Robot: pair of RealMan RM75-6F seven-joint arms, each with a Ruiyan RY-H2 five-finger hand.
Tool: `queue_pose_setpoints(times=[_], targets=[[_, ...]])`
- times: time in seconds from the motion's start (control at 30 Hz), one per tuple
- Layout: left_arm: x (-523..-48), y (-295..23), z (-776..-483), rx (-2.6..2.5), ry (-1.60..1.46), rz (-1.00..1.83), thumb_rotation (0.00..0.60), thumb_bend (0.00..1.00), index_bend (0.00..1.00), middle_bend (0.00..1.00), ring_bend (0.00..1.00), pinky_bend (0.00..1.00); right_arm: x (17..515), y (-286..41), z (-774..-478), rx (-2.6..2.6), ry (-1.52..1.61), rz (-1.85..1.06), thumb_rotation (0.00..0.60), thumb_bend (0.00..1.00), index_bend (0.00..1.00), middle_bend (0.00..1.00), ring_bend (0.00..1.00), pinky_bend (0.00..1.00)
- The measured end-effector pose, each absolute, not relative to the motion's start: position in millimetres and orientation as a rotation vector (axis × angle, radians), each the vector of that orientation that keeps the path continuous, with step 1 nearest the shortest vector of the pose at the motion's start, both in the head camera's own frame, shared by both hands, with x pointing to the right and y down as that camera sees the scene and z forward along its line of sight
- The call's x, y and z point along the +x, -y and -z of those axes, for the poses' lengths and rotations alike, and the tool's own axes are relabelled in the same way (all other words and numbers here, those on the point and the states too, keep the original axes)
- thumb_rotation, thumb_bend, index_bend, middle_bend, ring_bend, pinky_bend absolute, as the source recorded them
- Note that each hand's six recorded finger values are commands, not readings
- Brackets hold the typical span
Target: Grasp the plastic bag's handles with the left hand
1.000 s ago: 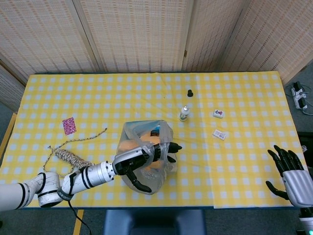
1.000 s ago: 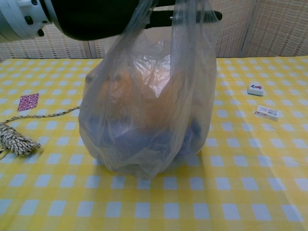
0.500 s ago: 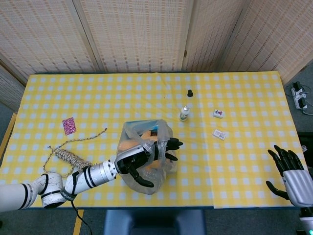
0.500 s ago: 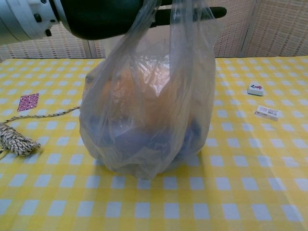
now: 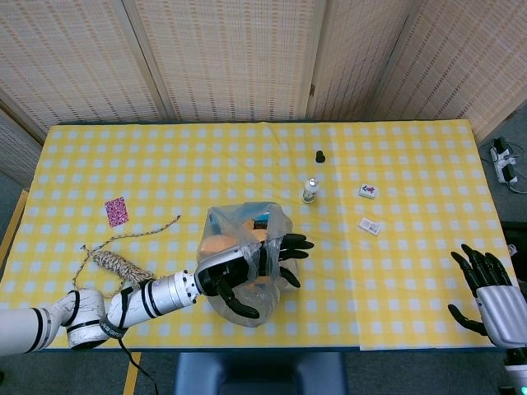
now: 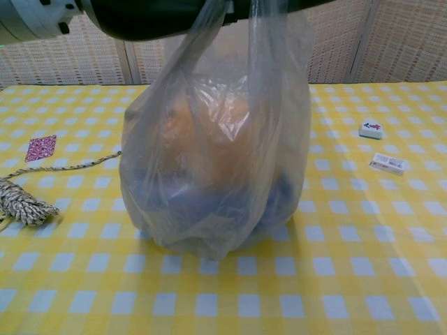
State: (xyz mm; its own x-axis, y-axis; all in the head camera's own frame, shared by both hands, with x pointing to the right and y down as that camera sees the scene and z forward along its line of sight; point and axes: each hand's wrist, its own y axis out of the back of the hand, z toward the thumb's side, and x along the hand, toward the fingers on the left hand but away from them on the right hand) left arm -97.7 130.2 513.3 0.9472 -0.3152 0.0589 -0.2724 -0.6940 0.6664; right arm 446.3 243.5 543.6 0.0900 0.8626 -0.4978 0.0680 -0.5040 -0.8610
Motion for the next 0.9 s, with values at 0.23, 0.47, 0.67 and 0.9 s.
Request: queue_pose_setpoints(times=[0.23, 0.47, 0.67, 0.9], targets=[[-102, -129, -501, 2.353, 0.396, 0.084, 0.600, 0.12, 0.17, 0.31, 0.33, 0.54, 447, -244, -543, -1.690, 0.928, -1.484, 0.600, 0.30, 0.00, 0.00, 0.00, 0.00], [-104, -126, -498, 2.397, 0.516, 0.041, 0.600, 0.37, 0.44, 0.63, 0.62, 0.77, 446, -245, -542, -1.692, 0.927, -1.480, 0.600, 0.30, 0.00, 0.00, 0.00, 0.00], [-108, -124, -499, 2.376, 0.635, -0.034, 0.600, 0.85, 0.54, 0.78, 0.77, 0.88, 446, -245, -541, -1.693, 0.928, -1.478, 0.600, 0.30, 0.00, 0.00, 0.00, 0.00], [-114, -126, -499, 2.410, 0.696, -0.129, 0.600, 0.68, 0.48, 0.83, 0.80, 0.89, 445, -246, -541, -1.698, 0.924, -1.478, 0.600, 0.30, 0.00, 0.00, 0.00, 0.00]])
